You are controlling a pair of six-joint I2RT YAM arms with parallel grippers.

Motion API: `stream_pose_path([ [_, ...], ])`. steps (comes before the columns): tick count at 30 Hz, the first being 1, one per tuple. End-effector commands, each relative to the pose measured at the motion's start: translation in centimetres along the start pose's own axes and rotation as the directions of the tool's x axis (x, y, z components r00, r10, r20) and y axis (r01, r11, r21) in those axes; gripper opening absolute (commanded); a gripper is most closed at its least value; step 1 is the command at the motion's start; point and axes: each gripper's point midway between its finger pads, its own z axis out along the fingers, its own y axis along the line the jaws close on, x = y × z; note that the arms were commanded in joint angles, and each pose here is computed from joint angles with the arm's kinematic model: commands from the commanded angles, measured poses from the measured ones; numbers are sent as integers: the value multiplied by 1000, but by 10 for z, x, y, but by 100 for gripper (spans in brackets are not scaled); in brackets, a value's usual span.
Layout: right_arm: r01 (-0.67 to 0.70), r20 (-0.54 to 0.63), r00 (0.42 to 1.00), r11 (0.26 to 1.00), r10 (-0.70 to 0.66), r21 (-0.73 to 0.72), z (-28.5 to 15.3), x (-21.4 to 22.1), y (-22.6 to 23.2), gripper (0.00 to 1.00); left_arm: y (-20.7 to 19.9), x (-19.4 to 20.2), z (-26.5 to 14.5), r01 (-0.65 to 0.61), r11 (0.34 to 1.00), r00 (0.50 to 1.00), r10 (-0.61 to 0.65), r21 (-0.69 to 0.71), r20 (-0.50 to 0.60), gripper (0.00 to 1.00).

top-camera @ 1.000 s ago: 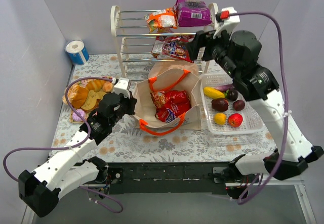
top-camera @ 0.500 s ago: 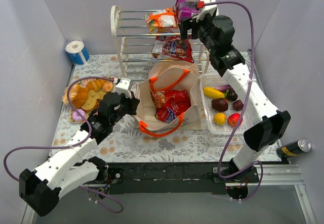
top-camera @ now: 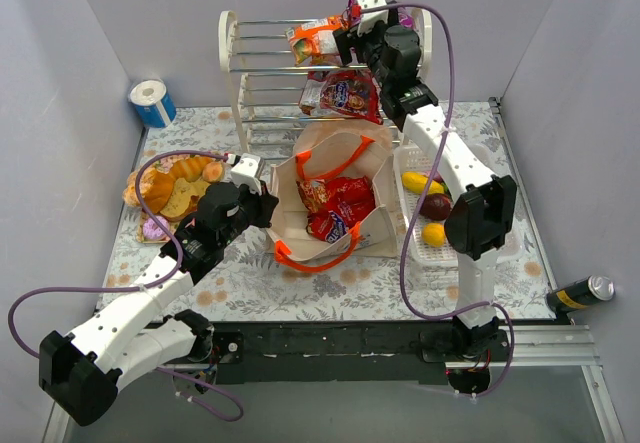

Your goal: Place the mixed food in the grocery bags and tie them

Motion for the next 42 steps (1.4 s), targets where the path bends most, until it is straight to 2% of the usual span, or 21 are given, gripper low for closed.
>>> stream_pose_path([
  [1, 33, -14, 999, 994, -31, 109, 2, 4, -29, 89, 5, 14, 2, -4, 1000, 999, 4, -13, -42, 0],
  [5, 20, -36, 999, 993, -16, 117, -5, 21, -30, 79, 6, 14, 3, -4, 1000, 999, 3, -17, -41, 0],
  [11, -13, -33, 999, 995, 16, 97, -15, 21, -33, 63, 6, 15, 3, -4, 1000, 999, 3, -17, -47, 0],
  [14, -24, -43, 999, 996, 27, 87, -17, 23, -35, 42, 6, 15, 3, -4, 1000, 999, 3, -17, -47, 0],
  [15, -30, -37, 999, 996, 33, 82, -18, 20, -36, 31, 6, 15, 3, -4, 1000, 999, 3, -18, -47, 0],
  [17, -35, -18, 999, 998, 36, 46, -19, 12, -34, 24, 6, 15, 2, -5, 1000, 999, 5, -16, -44, 0],
  [21, -62, 19, 998, 998, 62, 14, -21, -14, -34, 1, 6, 15, 2, -5, 1000, 999, 5, -16, -43, 0],
  [26, -103, 86, 991, 995, 102, 9, -29, -53, -39, 1, 5, 15, 1, -6, 1000, 999, 5, -13, -42, 0],
  [29, -109, 82, 991, 994, 107, 16, -32, -54, -41, 1, 4, 13, 0, -3, 1000, 999, 3, -7, -38, 0],
  [31, -108, 61, 992, 994, 107, 21, -32, -48, -42, 8, 4, 13, 0, -3, 1000, 999, 3, -5, -37, 0],
  [32, -108, 47, 993, 994, 107, 19, -32, -43, -40, 17, 4, 13, -1, -3, 1000, 999, 3, -3, -36, 0],
  [35, -118, 20, 993, 993, 117, 23, -33, -33, -40, 36, 4, 13, -2, -1, 1000, 999, 1, -3, -36, 0],
  [38, -146, -2, 989, 989, 146, 27, -32, -25, -42, 45, 3, 13, -2, -1, 1000, 999, 1, 0, -35, 0],
  [42, -213, -17, 977, 976, 214, 49, -30, -18, -51, 46, 4, 13, -2, -1, 1000, 999, 1, -2, -38, 0],
])
